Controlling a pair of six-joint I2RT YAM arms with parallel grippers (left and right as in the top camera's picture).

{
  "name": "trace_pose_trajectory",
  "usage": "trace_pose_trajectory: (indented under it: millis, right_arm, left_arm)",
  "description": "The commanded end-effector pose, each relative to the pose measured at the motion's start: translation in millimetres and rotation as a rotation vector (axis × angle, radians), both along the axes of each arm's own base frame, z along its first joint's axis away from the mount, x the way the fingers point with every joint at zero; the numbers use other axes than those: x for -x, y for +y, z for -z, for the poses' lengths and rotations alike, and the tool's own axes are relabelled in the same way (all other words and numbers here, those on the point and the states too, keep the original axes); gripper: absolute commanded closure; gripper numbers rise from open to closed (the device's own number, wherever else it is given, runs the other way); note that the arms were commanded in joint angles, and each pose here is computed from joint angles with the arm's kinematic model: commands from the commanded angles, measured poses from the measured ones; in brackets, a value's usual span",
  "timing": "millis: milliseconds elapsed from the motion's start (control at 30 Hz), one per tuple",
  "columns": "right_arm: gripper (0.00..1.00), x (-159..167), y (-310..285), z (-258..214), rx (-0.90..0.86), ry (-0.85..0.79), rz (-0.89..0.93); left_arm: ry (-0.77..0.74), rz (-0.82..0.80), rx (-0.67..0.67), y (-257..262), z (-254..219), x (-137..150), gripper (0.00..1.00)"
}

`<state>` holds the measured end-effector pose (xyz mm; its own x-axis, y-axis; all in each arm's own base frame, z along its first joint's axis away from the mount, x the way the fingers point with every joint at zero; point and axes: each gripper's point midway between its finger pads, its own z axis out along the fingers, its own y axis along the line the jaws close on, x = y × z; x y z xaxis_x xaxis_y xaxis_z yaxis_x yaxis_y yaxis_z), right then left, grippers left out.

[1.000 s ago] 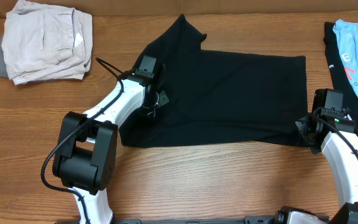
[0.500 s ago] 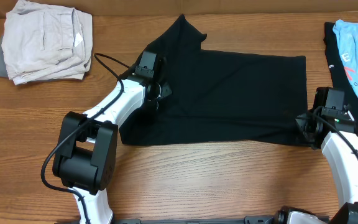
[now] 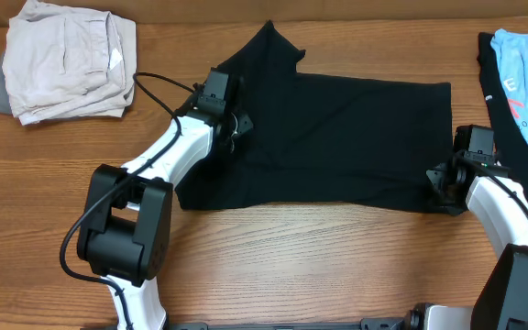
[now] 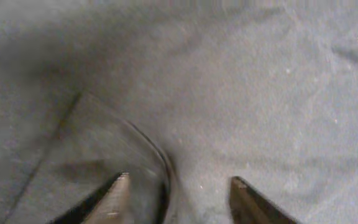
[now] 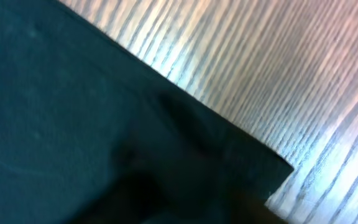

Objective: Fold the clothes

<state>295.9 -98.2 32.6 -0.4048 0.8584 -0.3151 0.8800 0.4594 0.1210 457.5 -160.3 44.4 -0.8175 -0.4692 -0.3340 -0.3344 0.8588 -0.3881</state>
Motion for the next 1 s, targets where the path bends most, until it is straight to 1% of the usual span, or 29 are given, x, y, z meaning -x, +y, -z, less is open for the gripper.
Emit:
trace_pose_trajectory:
  millis: [0,33,67,167,200,267,367,433,467,533,600,633,700,767,833,867,900,967]
  right_arm:
    - [0.27,-3.0,-1.3,-3.7,0.013,0.007,-0.049]
    - [0.22,-2.6,-1.3,-5.5,0.014,0.014,-0.053]
    - [0.17,-2.0,-1.1,-7.6,0.012,0.023,-0.056]
    - [0.06,2.2,0.0,-14.6,0.002,0.057,-0.056]
    - [0.02,3.6,0.3,-17.3,0.000,0.069,-0.057]
    - [0.00,6.2,2.3,-25.6,-0.004,0.105,-0.109]
    - [0.00,15.0,4.4,-28.7,-0.011,0.156,-0.143]
    - [0.00,19.6,10.8,-26.3,-0.039,0.180,-0.189]
    - [0.00,21.0,13.8,-25.5,-0.053,0.186,-0.208]
    - [0.00,21.4,19.8,-24.3,-0.081,0.188,-0.246]
    - [0.00,19.5,26.4,-24.0,-0.112,0.177,-0.281]
    - [0.00,19.0,29.6,-23.7,-0.130,0.172,-0.286]
    - [0.00,17.2,37.4,-22.9,-0.167,0.161,-0.326]
    - [0.01,17.4,43.5,-21.2,-0.197,0.160,-0.361]
    - [0.04,19.9,44.9,-17.6,-0.205,0.167,-0.361]
    - [0.07,21.1,45.2,-14.7,-0.207,0.171,-0.361]
    - [0.12,21.6,45.3,-12.7,-0.207,0.173,-0.360]
    - [0.25,22.5,45.5,-9.5,-0.210,0.178,-0.360]
  left_arm:
    - [-0.040,0.000,-0.036,14.9,-17.6,-20.8,0.29]
    - [-0.039,0.005,-0.044,18.0,-23.2,-22.9,0.18]
    - [-0.034,0.014,-0.055,21.5,-31.3,-24.0,0.09]
    - [0.027,0.043,-0.097,33.0,-52.1,-16.9,0.02]
    - [0.067,0.054,-0.115,37.9,-59.1,-9.9,0.01]
    - [0.215,0.074,-0.154,48.9,-68.7,22.6,0.00]
    - [0.397,0.091,-0.194,57.8,-64.4,66.8,0.09]
    - [0.486,0.147,-0.225,59.9,-56.2,90.3,0.13]
    - [0.511,0.163,-0.234,60.6,-53.1,97.0,0.16]
    - [0.558,0.178,-0.245,61.3,-43.0,109.9,0.25]
    - [0.579,0.194,-0.247,59.5,-31.9,116.9,0.39]
    - [0.585,0.210,-0.237,56.7,-26.1,120.0,0.44]
    - [0.602,0.248,-0.198,49.9,-15.1,127.5,0.52]
    - [0.619,0.271,-0.171,46.3,-6.8,134.5,0.55]
    - [0.633,0.276,-0.178,48.9,0.7,140.0,0.57]
    - [0.633,0.279,-0.181,49.8,3.8,140.6,0.57]
    - [0.632,0.279,-0.181,50.0,5.4,141.0,0.57]
    - [0.624,0.278,-0.180,49.7,7.9,139.6,0.58]
